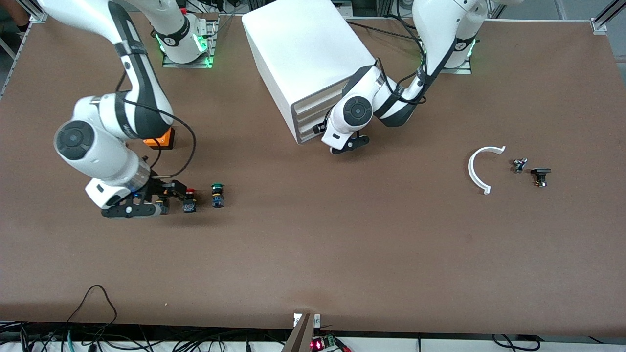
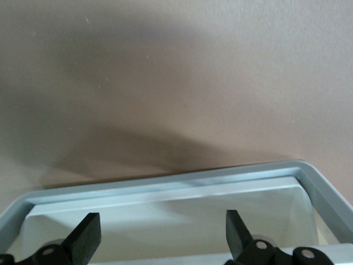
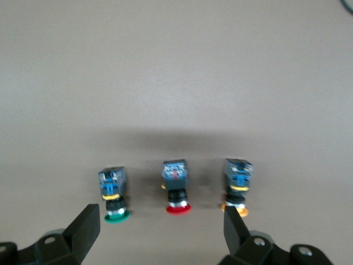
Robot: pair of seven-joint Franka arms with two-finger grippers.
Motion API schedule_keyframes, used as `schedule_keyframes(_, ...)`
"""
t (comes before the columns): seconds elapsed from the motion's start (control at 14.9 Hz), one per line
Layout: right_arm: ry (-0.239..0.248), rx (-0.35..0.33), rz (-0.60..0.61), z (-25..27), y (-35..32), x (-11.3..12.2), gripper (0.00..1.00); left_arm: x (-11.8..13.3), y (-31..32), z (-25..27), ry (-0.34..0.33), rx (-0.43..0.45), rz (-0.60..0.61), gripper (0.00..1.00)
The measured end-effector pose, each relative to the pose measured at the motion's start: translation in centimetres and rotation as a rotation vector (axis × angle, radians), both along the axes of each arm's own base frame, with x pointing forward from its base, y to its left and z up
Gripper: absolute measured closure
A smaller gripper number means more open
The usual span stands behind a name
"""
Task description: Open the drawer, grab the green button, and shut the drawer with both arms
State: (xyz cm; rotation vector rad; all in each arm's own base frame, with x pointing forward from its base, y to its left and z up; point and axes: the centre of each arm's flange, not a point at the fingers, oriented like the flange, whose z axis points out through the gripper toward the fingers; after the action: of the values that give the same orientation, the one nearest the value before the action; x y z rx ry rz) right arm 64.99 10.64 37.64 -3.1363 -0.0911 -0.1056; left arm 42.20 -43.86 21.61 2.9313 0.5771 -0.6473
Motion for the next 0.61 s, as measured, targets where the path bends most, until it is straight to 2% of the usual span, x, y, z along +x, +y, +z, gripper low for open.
schedule_keyframes(0.34,0.019,0.005,-0.016,7.2,-4.3,-2.1,0.00,-0.1,-0.2,0.2,0.012,0.000,-0.003,0.00)
schedule_keyframes(0.61,-0.009,0.029,-0.014,14.2,-4.8,-4.3,0.00,0.1,0.0,0.5,0.026,0.004,-0.005,0.00)
